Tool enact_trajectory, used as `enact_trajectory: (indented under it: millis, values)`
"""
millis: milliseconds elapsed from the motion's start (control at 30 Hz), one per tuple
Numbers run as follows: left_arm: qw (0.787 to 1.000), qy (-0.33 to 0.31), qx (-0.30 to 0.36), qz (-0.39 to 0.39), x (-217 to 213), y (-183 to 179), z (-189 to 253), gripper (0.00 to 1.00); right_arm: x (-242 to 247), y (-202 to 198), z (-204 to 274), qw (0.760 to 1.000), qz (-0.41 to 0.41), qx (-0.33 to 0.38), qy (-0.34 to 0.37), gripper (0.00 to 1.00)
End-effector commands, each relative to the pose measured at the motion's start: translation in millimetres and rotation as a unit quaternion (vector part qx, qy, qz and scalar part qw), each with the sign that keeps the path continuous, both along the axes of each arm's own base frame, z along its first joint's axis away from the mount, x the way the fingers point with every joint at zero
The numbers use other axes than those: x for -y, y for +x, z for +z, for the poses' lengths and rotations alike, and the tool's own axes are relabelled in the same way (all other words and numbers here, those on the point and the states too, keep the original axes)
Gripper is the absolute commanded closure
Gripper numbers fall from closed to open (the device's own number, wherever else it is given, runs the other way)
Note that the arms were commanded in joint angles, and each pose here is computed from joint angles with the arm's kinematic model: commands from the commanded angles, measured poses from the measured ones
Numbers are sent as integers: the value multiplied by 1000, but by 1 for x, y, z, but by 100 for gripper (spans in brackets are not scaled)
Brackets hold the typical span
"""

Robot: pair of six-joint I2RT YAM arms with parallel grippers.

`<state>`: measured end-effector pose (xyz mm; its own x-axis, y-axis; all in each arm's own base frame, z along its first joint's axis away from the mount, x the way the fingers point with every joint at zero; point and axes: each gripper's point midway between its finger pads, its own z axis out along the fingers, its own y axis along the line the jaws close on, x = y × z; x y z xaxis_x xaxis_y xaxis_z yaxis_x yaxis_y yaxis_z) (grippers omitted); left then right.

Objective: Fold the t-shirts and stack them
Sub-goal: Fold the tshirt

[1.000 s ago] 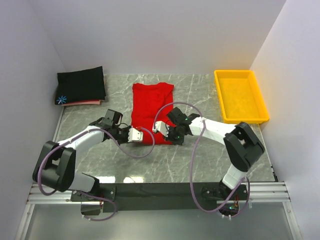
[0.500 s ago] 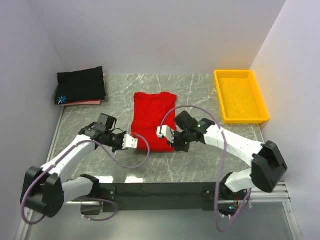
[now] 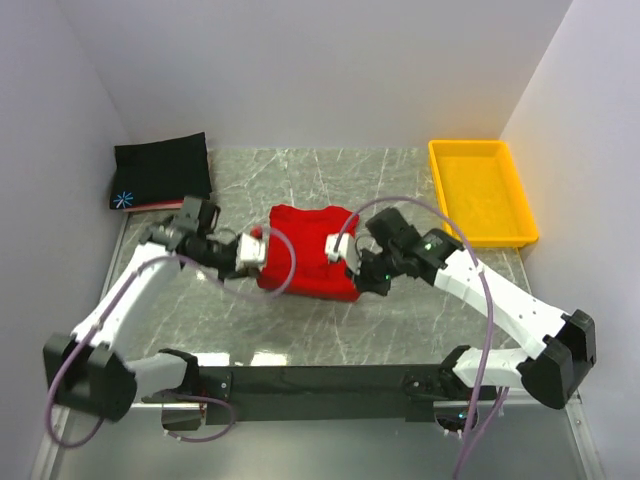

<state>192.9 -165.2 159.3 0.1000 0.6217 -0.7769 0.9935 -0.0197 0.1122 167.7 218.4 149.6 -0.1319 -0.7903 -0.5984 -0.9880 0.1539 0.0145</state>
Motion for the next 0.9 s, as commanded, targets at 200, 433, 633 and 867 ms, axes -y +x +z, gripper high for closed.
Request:
enact_trajectory:
  millis: [200,433,633,867]
  values:
    - [999,-40,17,22,6,95,47,99,4,87,37,999,-23,38,8,100]
    - [996,-50,6,73,10,186,45,99,9,170,29,998,-50,36,1,100]
    - [992,-46,-6,117,18,262,15,99,3,250,17,997,-68,40,-5,100]
    - [986,-19,-6,163,42,328,-42,99,18,298,-58,993,-99,-6,-63,100]
